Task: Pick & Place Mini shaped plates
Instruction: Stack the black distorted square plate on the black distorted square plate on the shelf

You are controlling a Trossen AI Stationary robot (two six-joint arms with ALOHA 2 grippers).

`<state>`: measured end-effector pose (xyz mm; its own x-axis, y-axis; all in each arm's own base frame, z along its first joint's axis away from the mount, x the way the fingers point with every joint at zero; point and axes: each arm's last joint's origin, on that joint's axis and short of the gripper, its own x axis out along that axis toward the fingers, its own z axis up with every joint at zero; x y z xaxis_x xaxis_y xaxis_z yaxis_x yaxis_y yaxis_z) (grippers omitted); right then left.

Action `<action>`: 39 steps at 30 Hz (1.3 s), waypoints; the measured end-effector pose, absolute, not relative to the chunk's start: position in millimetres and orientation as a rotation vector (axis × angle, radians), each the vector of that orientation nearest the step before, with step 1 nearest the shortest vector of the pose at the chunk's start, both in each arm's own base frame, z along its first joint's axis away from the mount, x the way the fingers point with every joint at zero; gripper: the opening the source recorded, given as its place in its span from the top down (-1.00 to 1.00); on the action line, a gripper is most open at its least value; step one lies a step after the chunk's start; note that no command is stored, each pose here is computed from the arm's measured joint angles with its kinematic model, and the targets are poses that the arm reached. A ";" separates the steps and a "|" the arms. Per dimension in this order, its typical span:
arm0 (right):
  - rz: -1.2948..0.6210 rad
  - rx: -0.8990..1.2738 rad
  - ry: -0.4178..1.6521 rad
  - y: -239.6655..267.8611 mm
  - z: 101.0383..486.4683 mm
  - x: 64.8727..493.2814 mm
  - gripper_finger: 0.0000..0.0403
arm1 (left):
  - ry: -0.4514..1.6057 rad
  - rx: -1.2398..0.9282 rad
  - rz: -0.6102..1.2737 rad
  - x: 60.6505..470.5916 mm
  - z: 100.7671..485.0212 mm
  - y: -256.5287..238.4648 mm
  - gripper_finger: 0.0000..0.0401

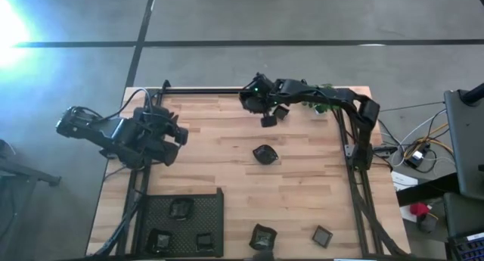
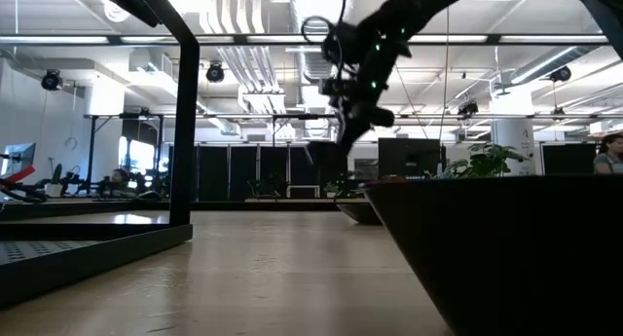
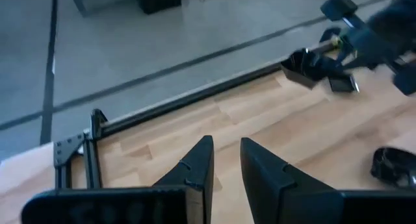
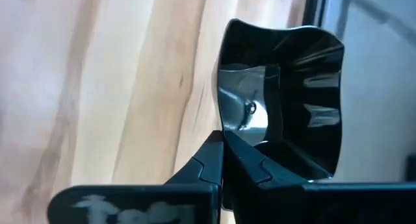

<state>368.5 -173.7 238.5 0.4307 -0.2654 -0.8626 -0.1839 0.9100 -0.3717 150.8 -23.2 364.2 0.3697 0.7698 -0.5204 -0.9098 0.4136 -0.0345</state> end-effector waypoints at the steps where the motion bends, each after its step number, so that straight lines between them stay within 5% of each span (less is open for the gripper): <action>1: -0.047 -0.479 1.120 -169.3 244.5 371.1 0.96 | 0.455 -0.336 1.110 150.9 364.5 -22.8 0.65; 9: -0.030 -0.667 1.034 -141.6 279.4 390.2 0.96 | 0.452 -0.331 1.117 158.1 365.9 -16.1 0.65; 18: -0.017 -0.739 0.944 -126.4 305.7 401.0 0.96 | 0.370 -0.625 1.126 182.2 373.2 19.7 0.65; 28: 0.032 -0.770 0.930 -113.8 306.9 404.5 0.96 | 0.347 -0.678 0.819 201.1 390.9 80.8 0.65; 39: 0.141 -0.738 0.863 -107.6 306.9 406.5 0.96 | 0.518 -0.677 0.687 223.7 365.4 120.8 0.65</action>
